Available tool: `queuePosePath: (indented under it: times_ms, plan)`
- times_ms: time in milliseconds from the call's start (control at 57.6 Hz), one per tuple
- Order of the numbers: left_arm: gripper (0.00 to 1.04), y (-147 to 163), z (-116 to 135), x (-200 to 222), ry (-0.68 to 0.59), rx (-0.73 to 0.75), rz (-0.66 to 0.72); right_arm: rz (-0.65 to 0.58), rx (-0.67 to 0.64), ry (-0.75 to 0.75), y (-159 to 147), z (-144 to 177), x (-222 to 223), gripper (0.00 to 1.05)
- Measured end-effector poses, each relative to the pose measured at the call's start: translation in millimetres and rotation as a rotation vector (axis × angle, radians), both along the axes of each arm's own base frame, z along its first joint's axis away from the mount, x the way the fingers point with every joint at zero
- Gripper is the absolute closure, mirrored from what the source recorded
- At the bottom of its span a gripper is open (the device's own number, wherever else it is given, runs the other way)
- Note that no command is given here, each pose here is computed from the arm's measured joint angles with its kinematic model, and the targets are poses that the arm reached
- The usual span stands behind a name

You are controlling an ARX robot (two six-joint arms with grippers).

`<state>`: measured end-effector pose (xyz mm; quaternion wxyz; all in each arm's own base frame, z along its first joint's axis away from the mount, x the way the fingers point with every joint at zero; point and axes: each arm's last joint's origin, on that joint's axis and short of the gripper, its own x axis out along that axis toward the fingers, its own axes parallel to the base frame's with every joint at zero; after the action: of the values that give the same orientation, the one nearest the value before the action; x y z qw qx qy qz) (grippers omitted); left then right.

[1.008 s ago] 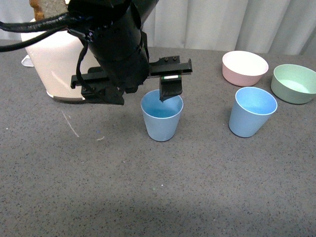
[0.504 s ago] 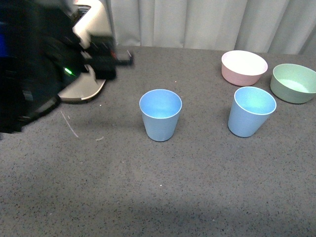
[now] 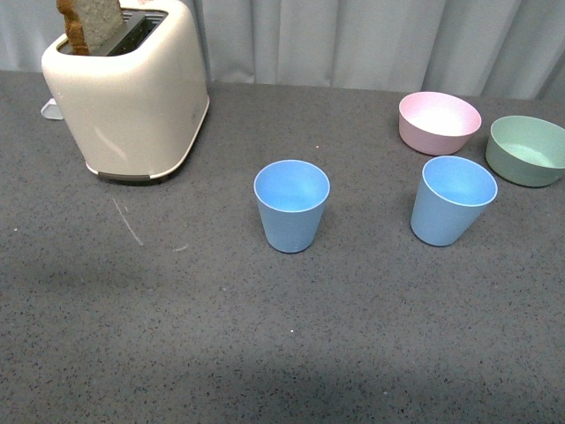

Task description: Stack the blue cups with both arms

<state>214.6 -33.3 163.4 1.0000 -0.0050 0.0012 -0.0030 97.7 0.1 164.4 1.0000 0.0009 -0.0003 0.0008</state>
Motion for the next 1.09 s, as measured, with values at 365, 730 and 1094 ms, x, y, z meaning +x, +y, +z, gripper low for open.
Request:
queuePosePath:
  times_ms: [365, 730, 1094]
  plan:
    - [1.01, 20.0, -1.9, -43.6, 0.014, 0.003, 0.002, 0.000, 0.000, 0.000, 0.0, 0.0, 0.0, 0.10]
    - [1.01, 32.8, 0.1, -68.2, 0.008, 0.003, 0.003, 0.000, 0.000, 0.000, 0.0, 0.0, 0.0, 0.10]
    - [1.01, 32.9, 7.7, -83.8, -0.016, 0.002, 0.003, 0.000, 0.000, 0.000, 0.0, 0.0, 0.0, 0.10]
